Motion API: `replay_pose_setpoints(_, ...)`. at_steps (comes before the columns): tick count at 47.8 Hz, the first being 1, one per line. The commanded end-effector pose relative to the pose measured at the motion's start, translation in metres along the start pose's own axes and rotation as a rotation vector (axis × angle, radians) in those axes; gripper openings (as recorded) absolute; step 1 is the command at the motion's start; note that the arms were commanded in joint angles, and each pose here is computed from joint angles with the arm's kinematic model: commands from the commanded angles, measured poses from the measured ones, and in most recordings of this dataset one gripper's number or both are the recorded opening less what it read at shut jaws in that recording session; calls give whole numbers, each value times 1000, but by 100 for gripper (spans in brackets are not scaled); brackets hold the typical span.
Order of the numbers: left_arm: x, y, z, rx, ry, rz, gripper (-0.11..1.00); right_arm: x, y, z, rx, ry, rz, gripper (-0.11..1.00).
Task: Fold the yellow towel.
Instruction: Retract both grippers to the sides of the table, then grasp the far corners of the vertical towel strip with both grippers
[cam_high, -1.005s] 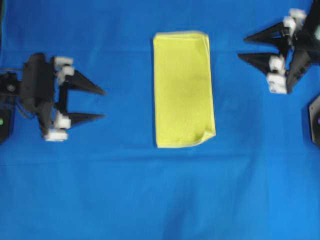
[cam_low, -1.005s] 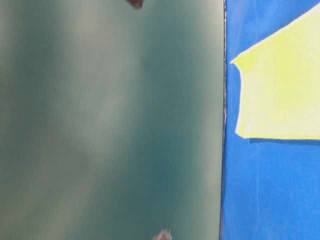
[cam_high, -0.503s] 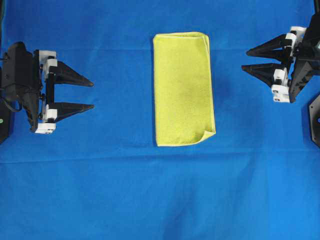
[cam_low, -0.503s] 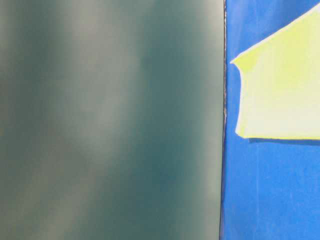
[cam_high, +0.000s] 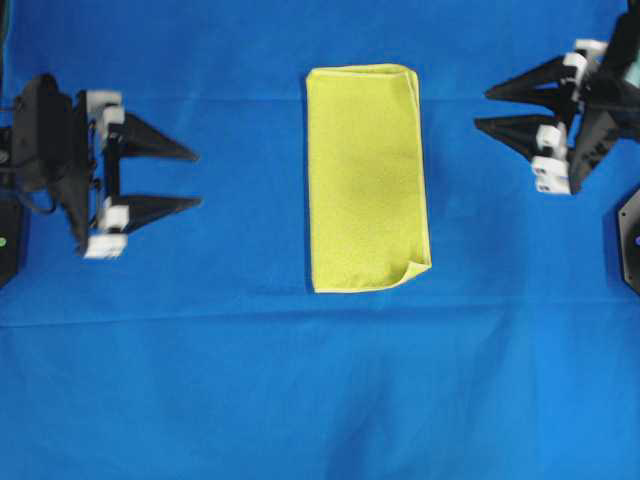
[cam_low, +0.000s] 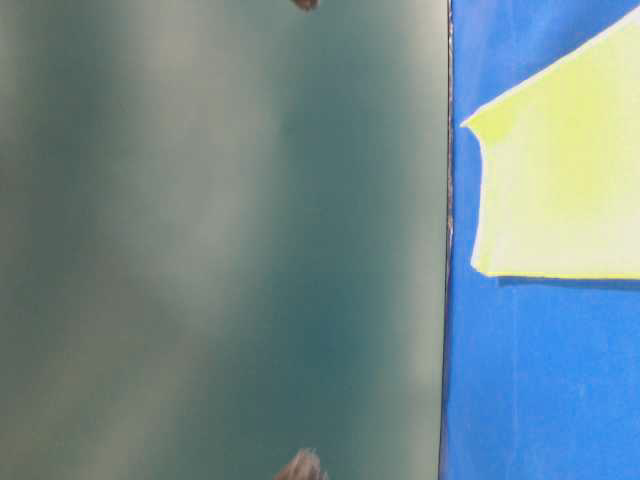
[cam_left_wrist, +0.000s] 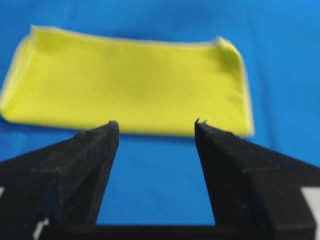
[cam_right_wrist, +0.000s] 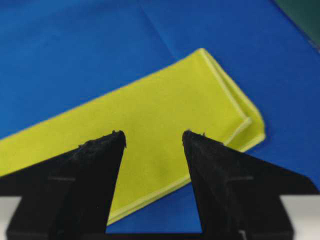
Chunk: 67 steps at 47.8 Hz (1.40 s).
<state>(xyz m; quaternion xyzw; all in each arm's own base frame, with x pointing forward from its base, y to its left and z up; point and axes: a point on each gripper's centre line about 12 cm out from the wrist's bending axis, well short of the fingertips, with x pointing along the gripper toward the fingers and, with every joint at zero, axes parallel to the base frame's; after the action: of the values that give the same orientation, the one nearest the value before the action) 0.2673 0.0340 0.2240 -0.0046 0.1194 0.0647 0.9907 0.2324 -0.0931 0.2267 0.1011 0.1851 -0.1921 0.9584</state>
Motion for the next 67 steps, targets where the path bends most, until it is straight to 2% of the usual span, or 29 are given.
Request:
replay_pose_setpoints(1,17,15,10,-6,-13,51,60,14,-6,15,-8,9,-33,56)
replay_pose_setpoints(9,59,42,7,-21,49,124,60,51,-28,11,-42,122,-105,56)
replay_pose_setpoints(17,99,65,-1,-36,96,172,60,89,-40,5,-76,209,-132,56)
replay_pose_setpoints(25,136,89,-17,-51,144,211,60,118,-54,-11,-72,282,-152,56)
replay_pose_setpoints(34,164,114,-41,-72,193,254,60,135,-69,-27,-53,327,-168,56)
replay_pose_setpoints(51,188,145,-74,-99,248,304,60,149,-98,-48,-11,336,-186,56)
replay_pose_setpoints(58,186,149,-84,-106,274,312,60,155,-101,-56,-11,358,-186,56)
replay_pose_setpoints(67,184,148,-86,-109,281,312,58,158,-102,-59,-18,370,-185,55)
